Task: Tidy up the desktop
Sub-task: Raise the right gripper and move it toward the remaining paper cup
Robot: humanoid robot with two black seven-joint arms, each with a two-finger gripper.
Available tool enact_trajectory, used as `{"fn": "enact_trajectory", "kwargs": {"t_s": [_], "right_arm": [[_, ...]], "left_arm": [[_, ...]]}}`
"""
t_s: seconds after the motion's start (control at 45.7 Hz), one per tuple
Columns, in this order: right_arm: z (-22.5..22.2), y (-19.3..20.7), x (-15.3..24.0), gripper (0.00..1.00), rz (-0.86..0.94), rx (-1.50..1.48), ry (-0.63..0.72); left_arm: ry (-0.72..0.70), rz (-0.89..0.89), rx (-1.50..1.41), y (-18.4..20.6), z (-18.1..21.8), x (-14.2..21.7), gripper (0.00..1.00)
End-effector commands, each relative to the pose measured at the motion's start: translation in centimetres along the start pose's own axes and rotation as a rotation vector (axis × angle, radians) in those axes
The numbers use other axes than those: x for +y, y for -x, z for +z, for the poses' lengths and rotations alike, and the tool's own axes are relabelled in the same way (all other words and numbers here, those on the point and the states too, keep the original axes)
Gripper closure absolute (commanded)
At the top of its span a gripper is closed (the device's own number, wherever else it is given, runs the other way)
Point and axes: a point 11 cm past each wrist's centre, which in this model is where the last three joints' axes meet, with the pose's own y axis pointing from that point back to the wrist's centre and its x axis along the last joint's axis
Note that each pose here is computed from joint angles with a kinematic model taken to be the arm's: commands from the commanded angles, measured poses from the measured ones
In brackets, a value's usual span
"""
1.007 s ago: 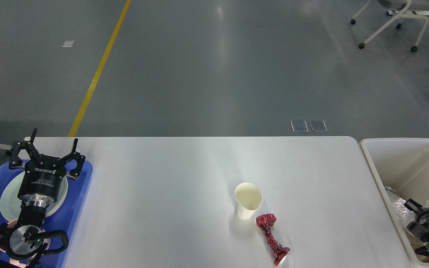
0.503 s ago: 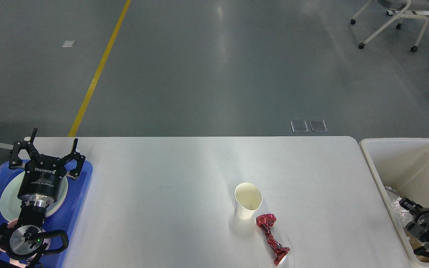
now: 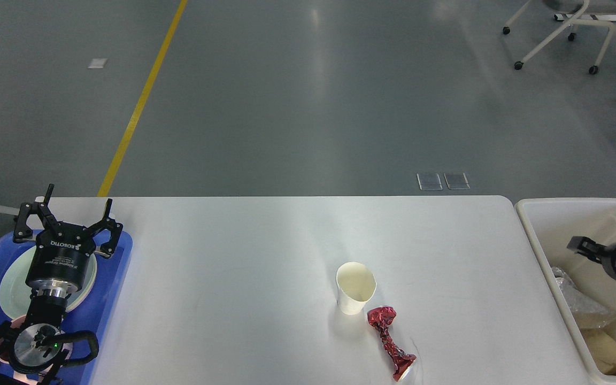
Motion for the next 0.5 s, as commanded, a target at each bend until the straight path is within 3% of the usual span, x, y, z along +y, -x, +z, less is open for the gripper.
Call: {"fn": "enact_trajectory", "kwargs": {"t_s": [0.0, 0.219, 0.482], "right_arm": [[-3.0, -3.3, 3.2, 0.00, -0.108, 0.128, -0.042], [-10.5, -8.5, 11.6, 0.00, -0.253, 0.345, -0.097], [-17.0, -7.8, 22.4, 0.00, -0.475, 0.547, -0.181]], "left_arm": [[0.000, 0.000, 0.000, 0.0, 0.0, 0.0, 0.04], [0.000, 0.000, 0.000, 0.0, 0.0, 0.0, 0.04], [0.000, 0.000, 0.000, 0.0, 0.0, 0.0, 0.04]]}}
